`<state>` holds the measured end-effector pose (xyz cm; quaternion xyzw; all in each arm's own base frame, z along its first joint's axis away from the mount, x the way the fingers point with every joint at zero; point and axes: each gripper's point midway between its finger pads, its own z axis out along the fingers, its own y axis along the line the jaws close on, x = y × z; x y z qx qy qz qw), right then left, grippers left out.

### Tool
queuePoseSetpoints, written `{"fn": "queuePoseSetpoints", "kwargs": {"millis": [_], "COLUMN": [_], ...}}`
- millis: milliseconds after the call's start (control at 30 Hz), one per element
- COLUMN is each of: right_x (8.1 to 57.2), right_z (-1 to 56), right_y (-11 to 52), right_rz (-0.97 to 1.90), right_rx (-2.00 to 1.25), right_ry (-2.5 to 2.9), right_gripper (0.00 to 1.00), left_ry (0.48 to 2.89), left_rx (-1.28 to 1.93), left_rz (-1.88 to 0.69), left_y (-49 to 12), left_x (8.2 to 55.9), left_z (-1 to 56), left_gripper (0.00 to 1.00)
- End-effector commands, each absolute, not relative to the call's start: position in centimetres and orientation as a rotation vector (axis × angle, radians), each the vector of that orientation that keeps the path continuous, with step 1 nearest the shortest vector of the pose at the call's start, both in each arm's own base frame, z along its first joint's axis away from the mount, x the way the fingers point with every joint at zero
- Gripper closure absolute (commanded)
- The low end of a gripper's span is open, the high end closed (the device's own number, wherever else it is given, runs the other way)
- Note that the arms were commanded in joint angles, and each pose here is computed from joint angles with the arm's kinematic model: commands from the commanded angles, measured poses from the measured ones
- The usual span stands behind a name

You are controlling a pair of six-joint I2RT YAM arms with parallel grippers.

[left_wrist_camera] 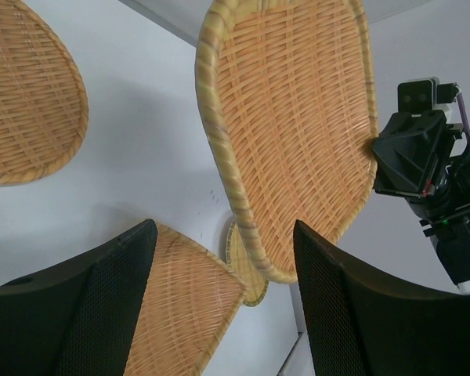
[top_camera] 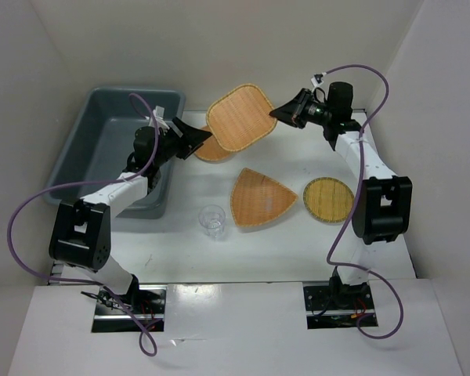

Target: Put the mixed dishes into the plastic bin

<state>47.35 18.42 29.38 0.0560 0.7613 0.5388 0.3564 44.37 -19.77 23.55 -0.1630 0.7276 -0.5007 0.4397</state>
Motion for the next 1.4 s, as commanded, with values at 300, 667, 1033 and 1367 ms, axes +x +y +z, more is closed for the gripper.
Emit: {"fn": "queuePoseSetpoints", "kwargs": {"millis": [300, 667, 1033, 1367], "right_x": [46.2, 45.5, 46.4, 46.6], "right_z": [34.5, 32.5, 31.9, 32.2], "right_y": [20.2, 23.2, 21.7, 16.0], "right_rz": [1.501, 1.545, 1.451, 1.320], "right_rx": [-0.004, -0.035, 0.019, 0.126], "right_ry": [1.838, 1.897, 1.927, 1.875], "right_gripper": [1.00, 1.00, 0.19, 0.07], "left_ry": [1.704, 1.663, 1.603, 1.478], "left_rx": [-0.370, -0.384, -0.432, -0.814], "left_rz": [-1.327, -1.368, -1.292, -0.791], "left_y": [-20.8, -21.3, -17.9, 3.0], "left_x": [46.7, 48.5, 49.3, 49.9], "left_z": [25.8, 27.2, 31.0, 33.0], "left_gripper": [0.27, 0.75, 1.00, 1.00]}}
